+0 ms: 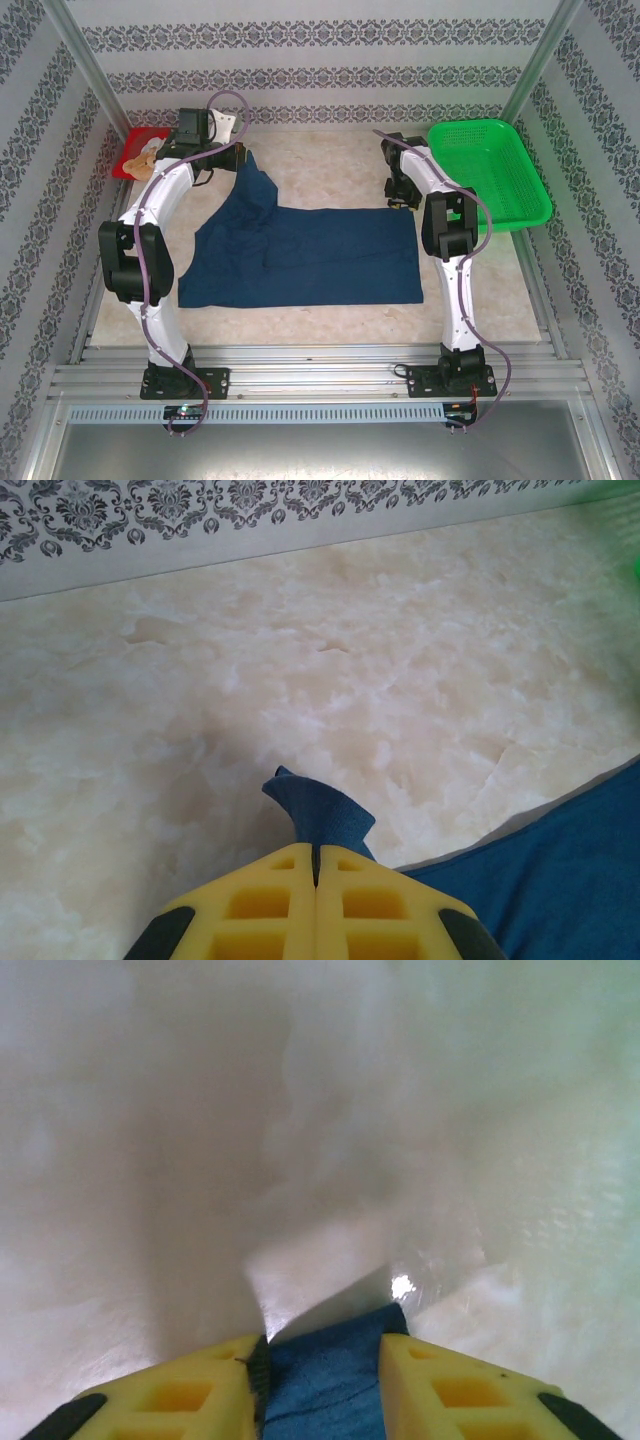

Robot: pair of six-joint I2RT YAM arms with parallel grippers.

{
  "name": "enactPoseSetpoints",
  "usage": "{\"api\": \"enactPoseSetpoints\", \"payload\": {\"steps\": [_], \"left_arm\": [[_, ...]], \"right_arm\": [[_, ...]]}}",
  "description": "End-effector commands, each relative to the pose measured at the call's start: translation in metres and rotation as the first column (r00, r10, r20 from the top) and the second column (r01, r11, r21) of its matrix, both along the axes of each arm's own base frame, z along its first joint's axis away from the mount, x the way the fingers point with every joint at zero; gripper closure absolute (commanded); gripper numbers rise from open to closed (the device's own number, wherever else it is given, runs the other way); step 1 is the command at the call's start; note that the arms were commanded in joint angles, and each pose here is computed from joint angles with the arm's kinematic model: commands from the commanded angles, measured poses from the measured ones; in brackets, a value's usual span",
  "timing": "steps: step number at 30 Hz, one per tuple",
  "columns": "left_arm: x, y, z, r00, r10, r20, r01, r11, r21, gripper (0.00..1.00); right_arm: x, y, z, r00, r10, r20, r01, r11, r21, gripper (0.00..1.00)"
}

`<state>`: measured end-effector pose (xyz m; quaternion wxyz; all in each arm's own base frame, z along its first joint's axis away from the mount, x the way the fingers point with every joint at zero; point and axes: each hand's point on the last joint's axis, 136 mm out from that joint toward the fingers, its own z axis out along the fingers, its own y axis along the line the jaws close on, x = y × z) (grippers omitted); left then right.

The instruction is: Fold and stack the t-shirts

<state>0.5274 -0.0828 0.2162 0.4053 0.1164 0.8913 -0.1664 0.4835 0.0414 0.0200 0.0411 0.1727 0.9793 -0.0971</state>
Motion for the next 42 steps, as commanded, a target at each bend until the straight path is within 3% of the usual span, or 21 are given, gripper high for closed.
{"api": "enactPoseSetpoints", "payload": {"steps": [1, 9, 21, 42], "left_arm": [[-0.003, 0.004, 0.029, 0.997, -0.012, 0.073, 0.011, 1.000, 0.011, 1.00], [-0.008, 0.006, 0.024, 0.998, -0.008, 0.067, 0.006, 1.000, 0.024, 1.00], [-0.007, 0.024, 0.034, 0.995, 0.048, 0.090, -0.051, 0.998, 0.036, 1.00], [-0.032, 0.045, 0.055, 0.987, 0.087, 0.132, -0.091, 0.995, 0.029, 1.00]], "right_arm": [[-0.009, 0.004, -0.003, 0.999, -0.013, -0.044, 0.013, 1.000, -0.001, 0.71], [-0.006, 0.004, -0.003, 0.999, -0.018, -0.043, 0.018, 1.000, 0.005, 1.00], [0.020, 0.014, 0.044, 0.990, 0.011, 0.144, -0.017, 0.999, 0.042, 1.00], [0.006, 0.022, 0.080, 0.953, 0.042, 0.300, -0.081, 0.990, 0.116, 1.00]]}}
